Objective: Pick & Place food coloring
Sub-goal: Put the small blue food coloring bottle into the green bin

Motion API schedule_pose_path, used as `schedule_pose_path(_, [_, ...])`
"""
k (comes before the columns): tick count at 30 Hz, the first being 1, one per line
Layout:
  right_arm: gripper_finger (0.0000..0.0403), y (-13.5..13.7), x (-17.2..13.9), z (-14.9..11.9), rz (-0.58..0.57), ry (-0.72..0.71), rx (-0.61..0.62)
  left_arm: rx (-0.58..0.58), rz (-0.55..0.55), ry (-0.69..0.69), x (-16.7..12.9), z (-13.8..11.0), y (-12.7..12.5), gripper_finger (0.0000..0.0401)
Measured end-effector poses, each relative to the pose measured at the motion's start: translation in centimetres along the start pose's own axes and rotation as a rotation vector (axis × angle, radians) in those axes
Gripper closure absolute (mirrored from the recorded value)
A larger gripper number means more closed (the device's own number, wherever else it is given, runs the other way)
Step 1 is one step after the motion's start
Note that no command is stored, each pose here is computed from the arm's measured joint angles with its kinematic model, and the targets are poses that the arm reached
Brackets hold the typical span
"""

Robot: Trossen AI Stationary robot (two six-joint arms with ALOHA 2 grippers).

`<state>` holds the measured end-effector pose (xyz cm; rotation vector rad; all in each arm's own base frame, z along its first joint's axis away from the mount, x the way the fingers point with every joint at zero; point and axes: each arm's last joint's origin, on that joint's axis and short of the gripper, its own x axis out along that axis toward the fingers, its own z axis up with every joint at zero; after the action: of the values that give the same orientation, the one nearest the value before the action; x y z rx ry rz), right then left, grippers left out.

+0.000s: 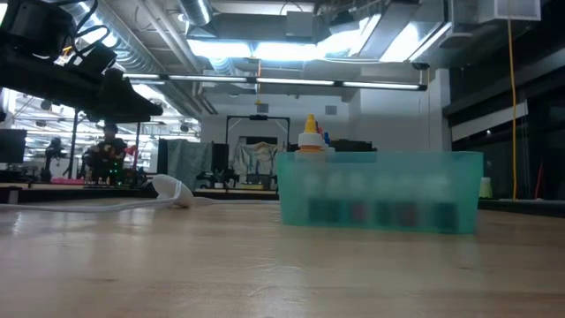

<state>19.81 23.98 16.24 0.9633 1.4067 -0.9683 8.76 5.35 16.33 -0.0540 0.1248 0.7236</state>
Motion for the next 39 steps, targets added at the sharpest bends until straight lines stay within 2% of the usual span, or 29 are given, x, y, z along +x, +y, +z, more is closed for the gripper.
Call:
schedule_pose_path(9, [0.0341, 0.0, 0.0, 0.0, 0.003, -0.007, -0.048, 0.000, 0.000, 0.000, 0.0, 0.0, 0.0, 0.0040])
schedule_pose_path(16, [0.0329, 0.8, -0.7, 0.9, 0.006, -0.009, -0.166, 0.000, 0.000, 0.000, 0.0, 0.0, 0.0, 0.0040])
schedule_pose_path(20, [0.0336, 1.7, -1.7, 1.6, 0.016, -0.006, -0.238, 0.000, 0.000, 0.001, 0.0, 0.0, 0.0, 0.0040])
schedule_pose_path(30, [0.0329, 3.6, -5.8, 4.3, -0.015, -0.011, -0.398, 0.000, 0.000, 0.001, 0.0, 0.0, 0.0, 0.0040])
schedule_pose_path(39, [0.0333, 5.5, -10.9, 7.9, 0.031, -0.033, -0.515, 0.000, 0.000, 0.000, 0.0, 0.0, 0.0, 0.0040])
